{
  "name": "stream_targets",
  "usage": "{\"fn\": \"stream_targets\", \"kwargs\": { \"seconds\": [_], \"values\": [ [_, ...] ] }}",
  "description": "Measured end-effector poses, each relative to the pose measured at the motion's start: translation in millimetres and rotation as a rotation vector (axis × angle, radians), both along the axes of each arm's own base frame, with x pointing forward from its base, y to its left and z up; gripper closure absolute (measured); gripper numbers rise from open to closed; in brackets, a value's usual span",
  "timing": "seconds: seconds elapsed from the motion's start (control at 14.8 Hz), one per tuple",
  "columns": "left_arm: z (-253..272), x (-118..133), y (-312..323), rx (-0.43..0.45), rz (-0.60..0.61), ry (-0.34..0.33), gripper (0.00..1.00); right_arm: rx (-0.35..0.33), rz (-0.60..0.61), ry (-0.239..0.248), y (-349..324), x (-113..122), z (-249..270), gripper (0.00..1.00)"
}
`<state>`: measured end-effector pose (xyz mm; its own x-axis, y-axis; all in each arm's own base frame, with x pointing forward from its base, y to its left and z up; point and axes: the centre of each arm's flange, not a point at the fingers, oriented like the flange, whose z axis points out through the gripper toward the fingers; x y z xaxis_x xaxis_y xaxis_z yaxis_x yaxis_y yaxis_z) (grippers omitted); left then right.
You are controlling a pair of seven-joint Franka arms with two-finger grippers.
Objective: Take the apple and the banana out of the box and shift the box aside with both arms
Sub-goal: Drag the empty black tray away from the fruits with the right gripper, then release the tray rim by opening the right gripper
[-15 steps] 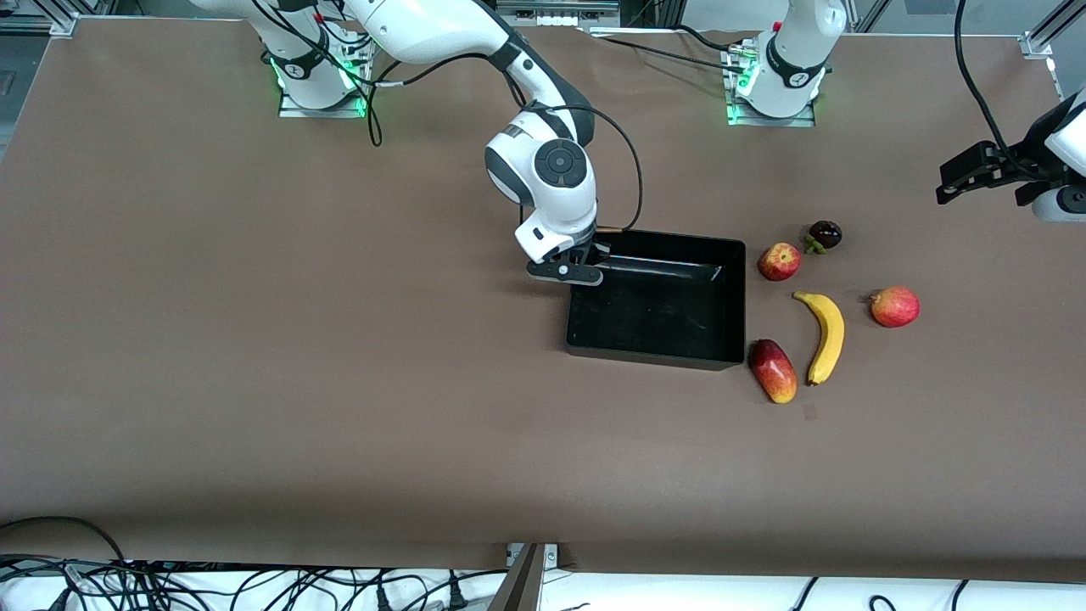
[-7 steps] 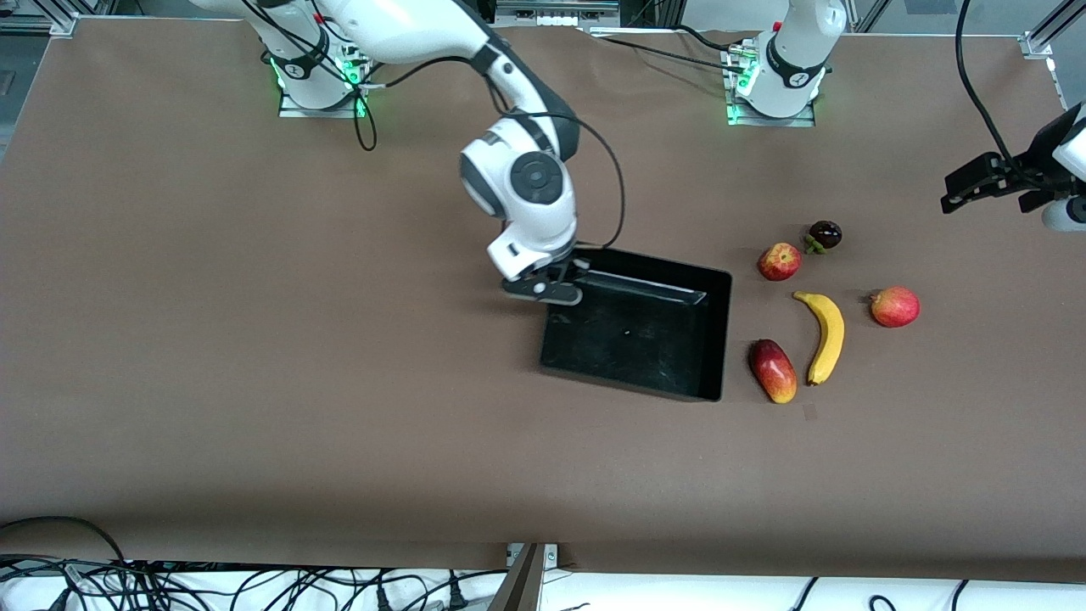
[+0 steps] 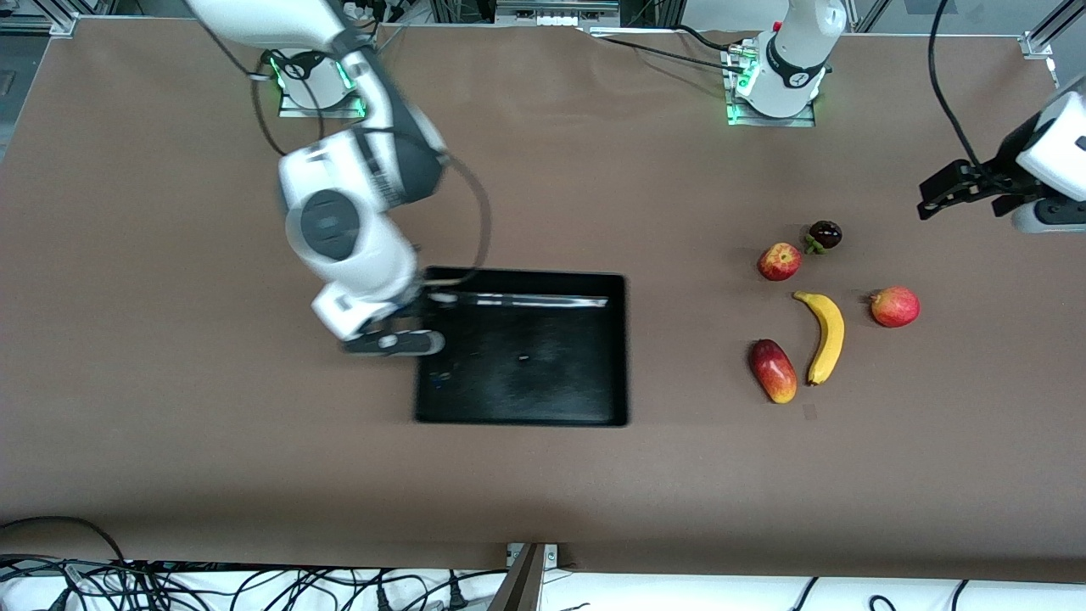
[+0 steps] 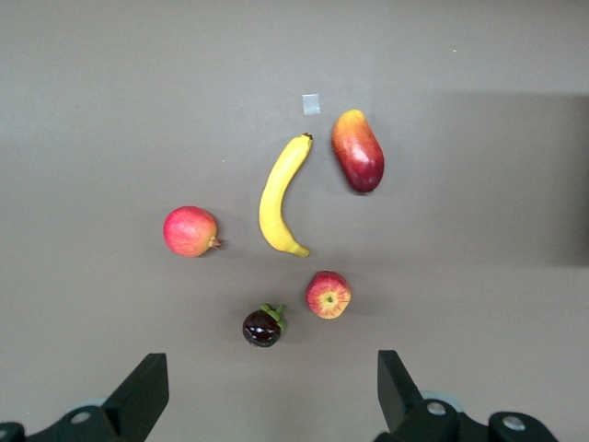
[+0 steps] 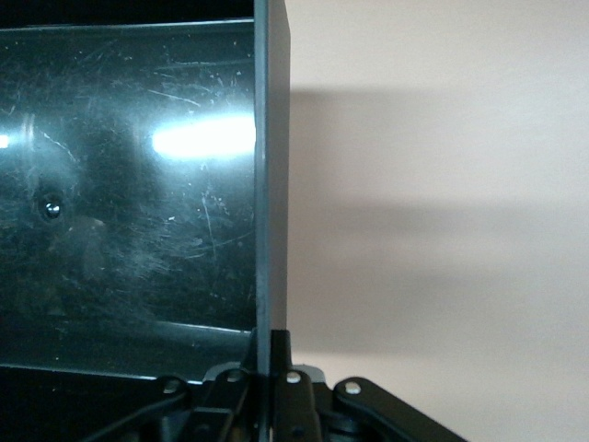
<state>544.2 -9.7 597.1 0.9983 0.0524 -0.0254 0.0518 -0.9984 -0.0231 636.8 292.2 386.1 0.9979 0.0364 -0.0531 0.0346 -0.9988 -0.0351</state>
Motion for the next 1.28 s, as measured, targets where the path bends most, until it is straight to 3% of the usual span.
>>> {"fn": "stream_targets", "kwargs": {
  "seconds": [0.27,0.47,0.74,0.95,1.08,1.28],
  "values": [
    [-1.5,-0.7,1.4,0.000,0.004,0.008,0.00,-0.013,0.051,0.049,-107.6,8.8,-22.6,0.95],
    [-1.5,-1.0,3.9,0.000,0.008,0.010,0.00,-0.022,0.074,0.039,-182.4,8.4,-48.2,0.95],
    [-2.6,-4.1,4.0,0.001,0.005,0.032,0.00,0.015,0.071,0.014,-259.6,-9.2,-90.2,0.95],
    [-7.0,-12.8,8.7,-0.002,-0.034,0.102,0.00,0.003,0.036,0.009,-291.0,-19.9,-106.5,0.95],
    [-12.4,-23.2,14.7,-0.014,-0.072,0.186,0.00,-0.001,0.022,0.009,-298.8,-23.2,-109.8,0.95],
    [-14.7,-30.6,13.2,-0.046,-0.105,0.237,0.00,0.013,-0.007,0.016,-305.5,-31.3,-115.1,0.95]
  ]
}}
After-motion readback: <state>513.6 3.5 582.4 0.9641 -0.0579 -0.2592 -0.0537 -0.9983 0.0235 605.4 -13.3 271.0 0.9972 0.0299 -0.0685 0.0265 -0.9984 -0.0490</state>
